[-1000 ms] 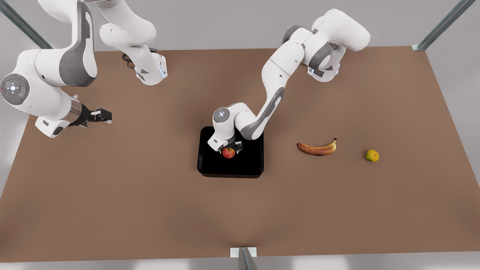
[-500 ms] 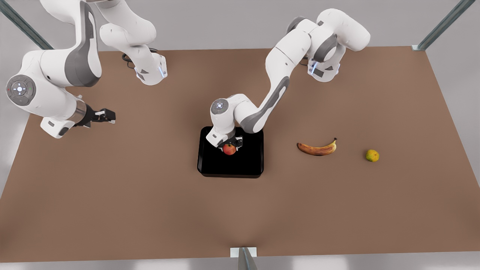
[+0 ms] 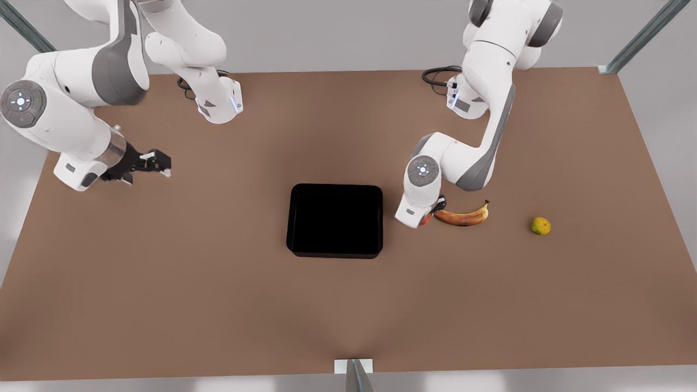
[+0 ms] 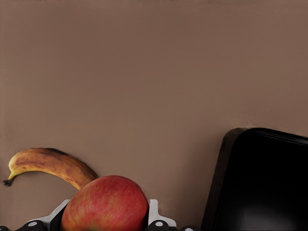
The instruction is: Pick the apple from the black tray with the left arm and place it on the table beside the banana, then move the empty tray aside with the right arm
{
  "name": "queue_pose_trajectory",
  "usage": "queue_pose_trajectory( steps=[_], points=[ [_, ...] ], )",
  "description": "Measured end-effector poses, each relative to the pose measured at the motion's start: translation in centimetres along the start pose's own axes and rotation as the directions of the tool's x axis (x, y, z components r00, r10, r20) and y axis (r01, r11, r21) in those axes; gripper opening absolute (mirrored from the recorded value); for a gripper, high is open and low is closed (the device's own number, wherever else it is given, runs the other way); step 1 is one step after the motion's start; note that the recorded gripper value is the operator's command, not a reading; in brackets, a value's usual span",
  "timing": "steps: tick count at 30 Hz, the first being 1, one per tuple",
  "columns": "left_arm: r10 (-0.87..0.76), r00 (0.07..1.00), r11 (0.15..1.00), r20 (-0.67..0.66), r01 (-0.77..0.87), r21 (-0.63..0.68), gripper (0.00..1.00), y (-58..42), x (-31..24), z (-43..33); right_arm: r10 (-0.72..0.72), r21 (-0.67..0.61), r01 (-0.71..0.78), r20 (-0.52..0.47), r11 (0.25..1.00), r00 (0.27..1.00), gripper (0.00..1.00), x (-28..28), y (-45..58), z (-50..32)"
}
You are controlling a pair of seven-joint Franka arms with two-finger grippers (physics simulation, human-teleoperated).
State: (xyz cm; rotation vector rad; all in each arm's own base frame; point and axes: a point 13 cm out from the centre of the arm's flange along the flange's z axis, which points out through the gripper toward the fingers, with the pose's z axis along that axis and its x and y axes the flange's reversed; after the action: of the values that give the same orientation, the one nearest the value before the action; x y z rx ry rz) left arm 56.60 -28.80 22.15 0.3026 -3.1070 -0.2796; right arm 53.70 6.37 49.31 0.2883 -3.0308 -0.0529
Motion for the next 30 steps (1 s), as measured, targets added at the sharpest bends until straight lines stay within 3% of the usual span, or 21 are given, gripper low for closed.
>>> queue_pose_trajectory(
  steps=[4,8,10,17,25,26,27,28,30],
  points=[
    [-0.03,0.999,1.0,-0.035,0.03,-0.002,0.72,7.1,-5.4,3.5,-0.067,-0.013,0.067,-0.01,0.998,0.998,1.0,-0.1,9.3,-0.2],
    [0.004,0.997,1.0,-0.074,-0.005,-0.009,0.71,12.1,-7.7,7.9,-0.268,-0.057,0.264,-0.086,0.963,0.96,1.0,-0.2,27.7,6.0],
    [0.04,0.995,0.999,-0.09,-0.042,-0.01,0.71,14.0,-7.5,9.2,-0.267,-0.064,0.262,-0.09,0.963,0.959,1.0,-0.1,32.0,8.0],
    [0.193,0.974,0.98,-0.121,-0.196,-0.018,0.69,18.9,-4.0,16.0,0.024,-0.062,-0.027,-0.056,0.998,0.998,1.0,-3.8,31.2,9.7],
    [0.294,0.956,0.955,-0.018,-0.295,-0.017,0.7,20.9,-8.7,17.4,0.301,0.015,-0.302,-0.111,0.953,0.947,0.97,-6.3,31.6,16.9],
    [0.304,0.953,0.953,-0.011,-0.304,-0.016,0.7,21.1,-9.0,17.6,0.347,0.022,-0.347,-0.103,0.938,0.932,1.0,-7.1,30.6,17.1],
    [0.315,0.949,0.949,-0.004,-0.315,-0.016,0.74,21.1,-9.2,17.8,0.387,0.023,-0.387,-0.091,0.922,0.917,1.0,-7.9,29.7,16.9],
    [0.329,0.944,0.944,-0.001,-0.329,-0.014,0.98,20.9,-9.2,18.1,0.418,0.025,-0.418,-0.085,0.908,0.904,1.0,-8.3,29.2,16.9],
    [0.352,0.936,0.936,0.006,-0.352,-0.01,1.0,20.6,-9.3,18.3,0.465,0.035,-0.464,-0.085,0.885,0.881,1.0,-8.8,28.7,17.5]
  ],
)
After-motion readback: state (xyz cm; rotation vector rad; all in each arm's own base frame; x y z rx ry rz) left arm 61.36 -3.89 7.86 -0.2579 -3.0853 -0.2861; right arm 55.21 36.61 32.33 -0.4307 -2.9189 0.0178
